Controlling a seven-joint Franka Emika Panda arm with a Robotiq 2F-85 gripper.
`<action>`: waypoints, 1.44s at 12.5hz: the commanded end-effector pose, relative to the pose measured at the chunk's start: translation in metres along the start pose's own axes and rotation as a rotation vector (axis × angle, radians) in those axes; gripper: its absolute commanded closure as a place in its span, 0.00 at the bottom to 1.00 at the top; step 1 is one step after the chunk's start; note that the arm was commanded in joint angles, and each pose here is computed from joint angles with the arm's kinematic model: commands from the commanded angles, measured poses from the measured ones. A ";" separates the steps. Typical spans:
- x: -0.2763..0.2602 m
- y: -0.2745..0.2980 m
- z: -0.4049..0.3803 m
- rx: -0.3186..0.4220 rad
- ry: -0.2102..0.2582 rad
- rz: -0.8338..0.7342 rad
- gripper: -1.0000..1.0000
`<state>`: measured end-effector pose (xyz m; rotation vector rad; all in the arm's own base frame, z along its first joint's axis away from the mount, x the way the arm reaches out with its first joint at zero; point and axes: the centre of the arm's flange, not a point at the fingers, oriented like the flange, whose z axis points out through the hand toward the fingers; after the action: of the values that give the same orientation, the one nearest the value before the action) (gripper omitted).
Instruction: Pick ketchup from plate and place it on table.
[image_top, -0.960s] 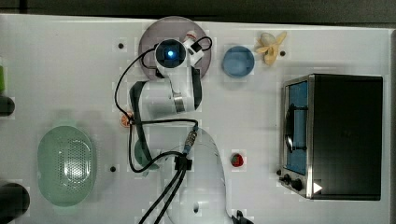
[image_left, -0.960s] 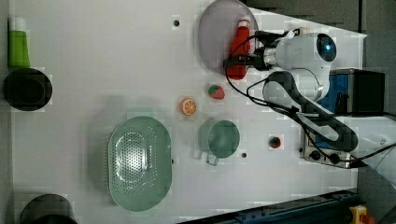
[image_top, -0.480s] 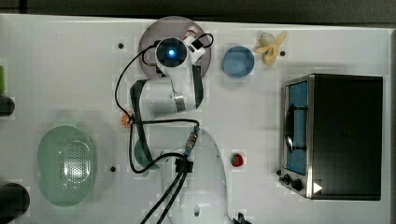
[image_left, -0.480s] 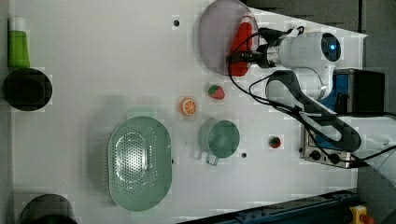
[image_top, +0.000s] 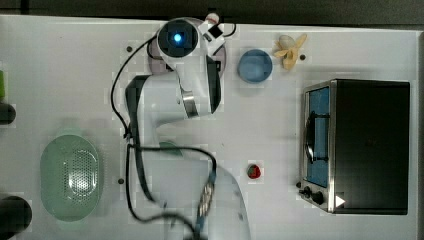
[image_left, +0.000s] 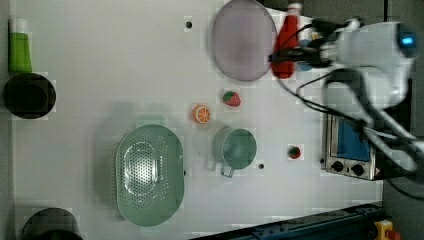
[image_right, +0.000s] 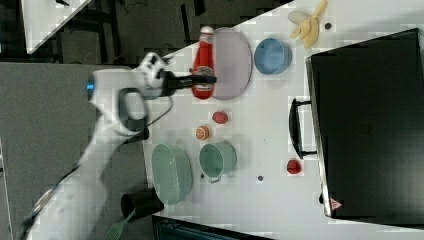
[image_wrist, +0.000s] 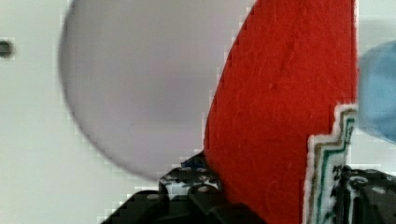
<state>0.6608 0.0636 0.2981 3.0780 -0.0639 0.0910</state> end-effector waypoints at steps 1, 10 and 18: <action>-0.007 0.055 -0.110 -0.021 0.036 0.122 0.39; -0.119 0.132 -0.116 0.037 -0.184 0.343 0.39; -0.167 0.107 0.008 0.048 -0.109 0.332 0.39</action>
<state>0.4748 -0.0529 0.2664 3.0749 -0.5659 -0.1679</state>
